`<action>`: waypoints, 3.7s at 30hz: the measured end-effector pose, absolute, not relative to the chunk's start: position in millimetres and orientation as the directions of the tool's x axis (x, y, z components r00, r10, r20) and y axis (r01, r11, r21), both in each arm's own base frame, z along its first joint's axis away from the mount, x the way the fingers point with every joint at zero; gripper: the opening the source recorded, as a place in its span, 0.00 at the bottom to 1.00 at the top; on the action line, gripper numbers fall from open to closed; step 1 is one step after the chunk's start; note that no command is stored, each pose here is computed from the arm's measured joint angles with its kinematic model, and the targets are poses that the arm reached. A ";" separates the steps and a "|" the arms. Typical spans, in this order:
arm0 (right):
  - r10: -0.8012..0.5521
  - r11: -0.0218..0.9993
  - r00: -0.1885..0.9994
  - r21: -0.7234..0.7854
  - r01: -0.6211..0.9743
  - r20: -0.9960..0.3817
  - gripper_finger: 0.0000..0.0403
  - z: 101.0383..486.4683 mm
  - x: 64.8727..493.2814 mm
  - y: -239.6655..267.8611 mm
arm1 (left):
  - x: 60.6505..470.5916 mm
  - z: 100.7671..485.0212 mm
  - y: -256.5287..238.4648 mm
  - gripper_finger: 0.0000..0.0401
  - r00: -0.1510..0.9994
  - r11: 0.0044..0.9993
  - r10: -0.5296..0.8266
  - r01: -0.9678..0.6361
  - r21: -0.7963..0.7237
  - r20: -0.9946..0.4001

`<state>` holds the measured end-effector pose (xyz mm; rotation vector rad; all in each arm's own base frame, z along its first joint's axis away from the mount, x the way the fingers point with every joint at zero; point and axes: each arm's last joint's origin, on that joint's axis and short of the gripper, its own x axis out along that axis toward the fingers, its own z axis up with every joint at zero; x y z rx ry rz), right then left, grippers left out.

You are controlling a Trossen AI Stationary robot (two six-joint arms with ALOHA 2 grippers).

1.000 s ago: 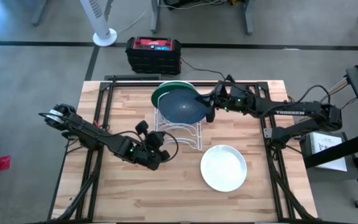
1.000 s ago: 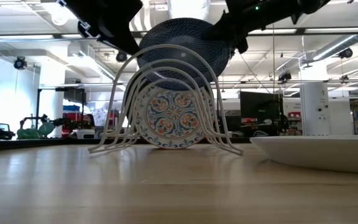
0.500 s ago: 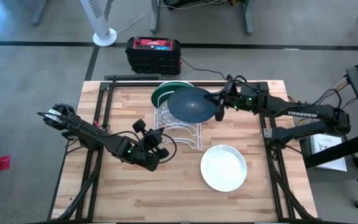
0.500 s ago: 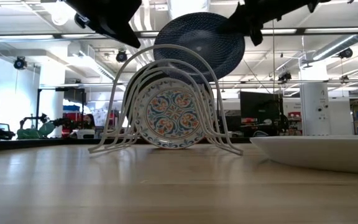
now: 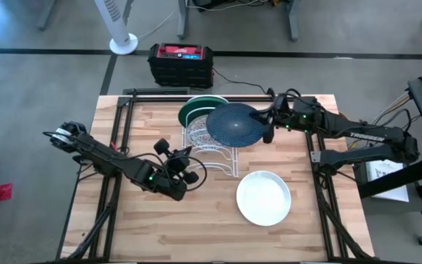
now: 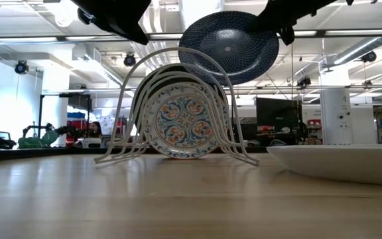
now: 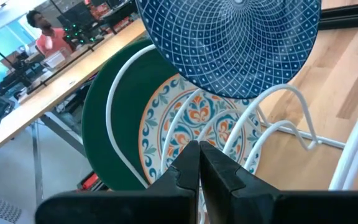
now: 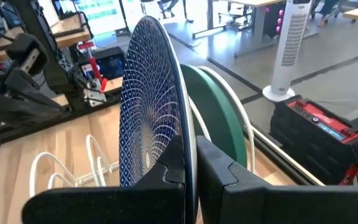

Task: Sort dishes
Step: Remove the blue patterned plate from the dish rack

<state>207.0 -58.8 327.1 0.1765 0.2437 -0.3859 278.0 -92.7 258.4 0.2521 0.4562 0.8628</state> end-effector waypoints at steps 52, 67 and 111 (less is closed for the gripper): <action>-0.473 0.679 0.559 0.123 0.724 -0.681 0.00 285.0 127.7 -43.7 | 249.5 302.3 -80.8 0.00 0.493 0.483 0.865 -0.763 0.430 -0.097; -0.489 0.627 0.490 0.100 0.772 -0.721 0.00 265.5 133.1 -46.1 | 240.7 308.8 -76.7 0.00 0.472 0.453 0.879 -0.776 0.440 -0.073; -0.560 0.409 0.429 0.214 0.887 -0.709 0.01 178.2 134.8 -49.1 | 234.1 312.8 -73.9 0.00 0.468 0.451 0.881 -0.785 0.424 -0.070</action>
